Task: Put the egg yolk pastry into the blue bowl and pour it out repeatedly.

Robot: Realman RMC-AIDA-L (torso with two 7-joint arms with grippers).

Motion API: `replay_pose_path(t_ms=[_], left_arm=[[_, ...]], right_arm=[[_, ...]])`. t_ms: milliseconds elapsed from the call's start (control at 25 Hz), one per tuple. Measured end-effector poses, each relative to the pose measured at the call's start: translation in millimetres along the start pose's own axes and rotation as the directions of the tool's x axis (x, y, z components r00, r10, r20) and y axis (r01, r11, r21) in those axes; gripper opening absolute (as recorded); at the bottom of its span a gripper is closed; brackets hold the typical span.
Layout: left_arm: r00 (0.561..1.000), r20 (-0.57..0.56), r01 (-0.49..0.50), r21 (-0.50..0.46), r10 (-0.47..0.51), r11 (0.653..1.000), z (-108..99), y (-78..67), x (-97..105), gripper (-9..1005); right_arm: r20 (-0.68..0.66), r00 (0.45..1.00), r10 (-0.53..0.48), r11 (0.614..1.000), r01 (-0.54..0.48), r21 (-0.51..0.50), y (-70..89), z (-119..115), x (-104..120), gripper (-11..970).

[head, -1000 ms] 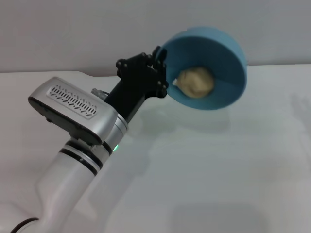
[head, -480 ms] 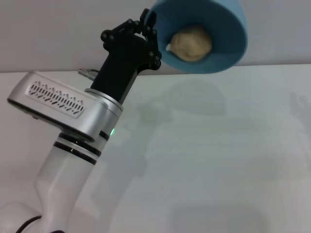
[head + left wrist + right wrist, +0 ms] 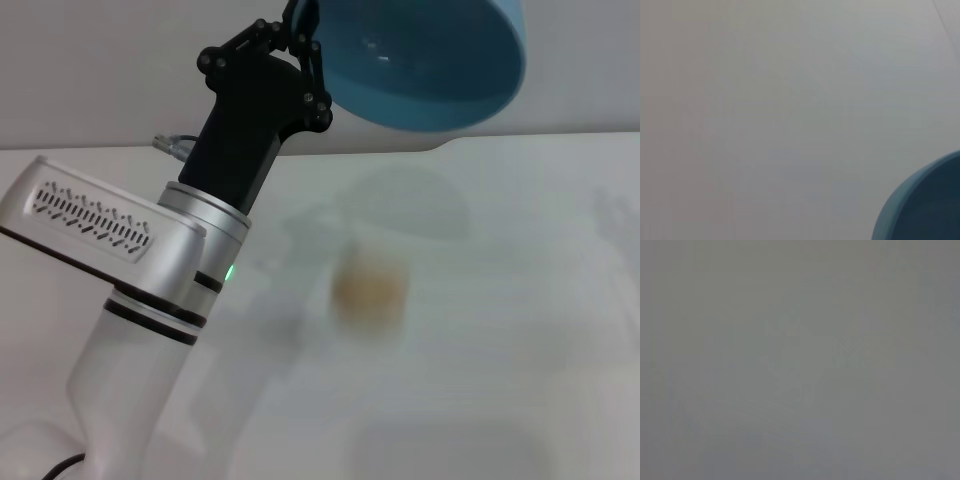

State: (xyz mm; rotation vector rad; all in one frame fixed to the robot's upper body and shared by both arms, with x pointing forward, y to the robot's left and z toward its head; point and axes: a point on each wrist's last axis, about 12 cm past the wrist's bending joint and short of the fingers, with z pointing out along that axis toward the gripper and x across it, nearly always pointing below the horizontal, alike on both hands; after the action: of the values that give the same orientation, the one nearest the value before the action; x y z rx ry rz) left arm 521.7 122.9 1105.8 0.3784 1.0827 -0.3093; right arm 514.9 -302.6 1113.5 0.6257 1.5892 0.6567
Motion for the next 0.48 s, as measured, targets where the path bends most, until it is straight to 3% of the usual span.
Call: replay_pose_path(t_ms=[160, 240, 480], left_arm=[[0.999, -0.033, 0.001, 0.022, 0.0, 1.0, 3, -2.3, 4, 1], [0.998, -0.056, 0.017, 0.034, -0.015, 0.999, 5, -3.1, 6, 2], [0.989, -0.129, 0.077, 0.025, -0.073, 0.997, 16, 5.9, 16, 2]], right_arm=[[-0.003, 1.0, -0.017, 1.0, 0.017, -0.012, 0.7, 0, 1, 399], [-0.018, 0.995, -0.098, 0.994, 0.097, -0.053, 5.3, 0, 5, 400], [-0.037, 0.978, -0.205, 0.97, 0.199, -0.137, 17.8, 3, 12, 400]])
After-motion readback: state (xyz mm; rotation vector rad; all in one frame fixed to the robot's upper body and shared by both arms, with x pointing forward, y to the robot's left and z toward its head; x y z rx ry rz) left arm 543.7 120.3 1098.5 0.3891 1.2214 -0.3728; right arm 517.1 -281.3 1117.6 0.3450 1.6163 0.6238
